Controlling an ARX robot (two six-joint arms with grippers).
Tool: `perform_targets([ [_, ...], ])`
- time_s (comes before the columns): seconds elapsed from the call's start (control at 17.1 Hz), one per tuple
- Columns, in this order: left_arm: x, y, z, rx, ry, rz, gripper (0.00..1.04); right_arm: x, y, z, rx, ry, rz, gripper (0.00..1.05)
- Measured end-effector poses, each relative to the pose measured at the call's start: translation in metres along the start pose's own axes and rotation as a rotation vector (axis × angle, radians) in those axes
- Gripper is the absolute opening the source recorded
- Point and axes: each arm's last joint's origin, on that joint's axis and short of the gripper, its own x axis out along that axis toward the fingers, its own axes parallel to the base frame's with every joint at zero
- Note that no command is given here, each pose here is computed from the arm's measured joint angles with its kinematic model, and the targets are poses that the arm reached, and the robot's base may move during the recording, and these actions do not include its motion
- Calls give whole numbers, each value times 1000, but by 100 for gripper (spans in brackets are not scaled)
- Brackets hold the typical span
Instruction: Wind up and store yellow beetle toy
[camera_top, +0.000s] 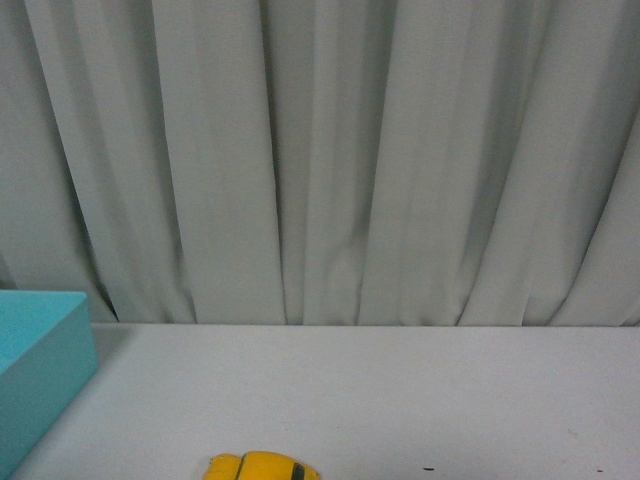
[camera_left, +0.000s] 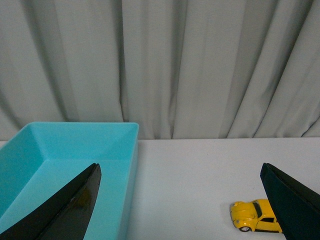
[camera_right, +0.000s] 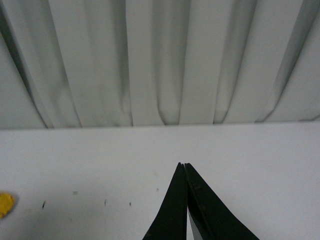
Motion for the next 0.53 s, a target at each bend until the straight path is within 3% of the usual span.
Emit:
perform_targets([
  [0.18,0,0,0,0,0,-1,98,-2,0,2,0,-27,0,2],
  [0.53,0,0,0,0,0,-1,98,-2,0,2,0,-28,0,60],
])
